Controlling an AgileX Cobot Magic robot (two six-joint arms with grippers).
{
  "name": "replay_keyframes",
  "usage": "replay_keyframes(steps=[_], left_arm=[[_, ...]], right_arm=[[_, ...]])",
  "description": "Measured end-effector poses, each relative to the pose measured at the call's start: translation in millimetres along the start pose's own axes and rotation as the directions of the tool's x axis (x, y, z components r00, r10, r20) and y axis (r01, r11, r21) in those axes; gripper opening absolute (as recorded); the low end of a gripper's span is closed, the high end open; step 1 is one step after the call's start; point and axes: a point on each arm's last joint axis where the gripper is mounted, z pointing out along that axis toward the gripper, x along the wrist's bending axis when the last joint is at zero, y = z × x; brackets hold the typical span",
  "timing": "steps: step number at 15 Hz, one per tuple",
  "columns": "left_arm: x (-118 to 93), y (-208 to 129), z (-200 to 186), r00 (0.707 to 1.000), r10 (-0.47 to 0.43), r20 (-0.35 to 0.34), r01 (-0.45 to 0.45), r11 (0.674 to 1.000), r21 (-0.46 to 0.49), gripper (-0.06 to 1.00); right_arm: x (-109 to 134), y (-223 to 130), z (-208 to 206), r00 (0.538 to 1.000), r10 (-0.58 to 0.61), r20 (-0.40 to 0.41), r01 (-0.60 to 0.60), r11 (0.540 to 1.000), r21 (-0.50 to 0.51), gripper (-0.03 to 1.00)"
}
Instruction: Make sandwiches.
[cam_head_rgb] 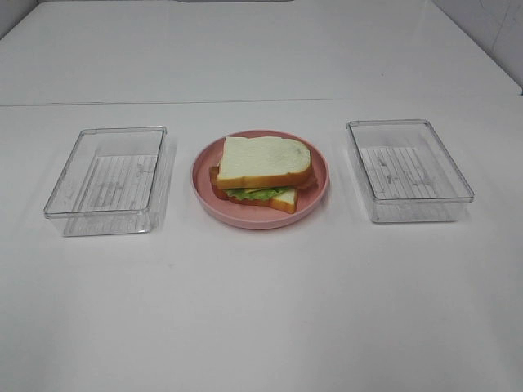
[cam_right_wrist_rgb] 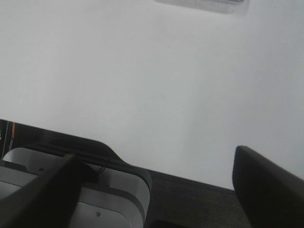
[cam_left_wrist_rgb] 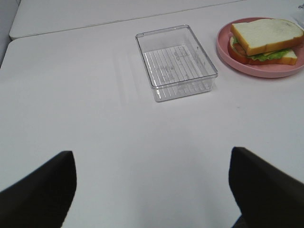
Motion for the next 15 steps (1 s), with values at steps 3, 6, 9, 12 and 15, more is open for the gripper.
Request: replay_keyframes(steps=[3, 6, 9, 12, 15], left_arm=[[0, 0, 0, 1.0, 0.0, 0.0, 0.0, 1.0, 0.0, 0.82], [0, 0, 0, 1.0, 0.0, 0.0, 0.0, 1.0, 0.0, 0.82], [0, 0, 0, 1.0, 0.0, 0.0, 0.0, 1.0, 0.0, 0.82], [-2, 0, 0, 0.999, 0.028, 0.025, -0.027, 1.0, -0.003, 0.82], [-3, 0, 0, 0.999, 0.037, 0.032, -0.036, 0.999, -0.004, 0.82]], right_arm=[[-3, -58, 8, 1.0, -0.005, 0.001, 0.005, 0.998, -0.059, 0.81], [-4, -94, 9, 0.999, -0.049, 0.005, 0.049, 0.982, -0.181, 0.81], [-5, -121, 8, 0.992, -0.121, 0.034, 0.125, 0.929, -0.348, 0.81], [-5, -135, 7, 0.99, -0.134, 0.054, 0.143, 0.871, -0.47, 0.81], [-6, -137, 5, 0.989, -0.134, 0.062, 0.147, 0.859, -0.49, 0.81]])
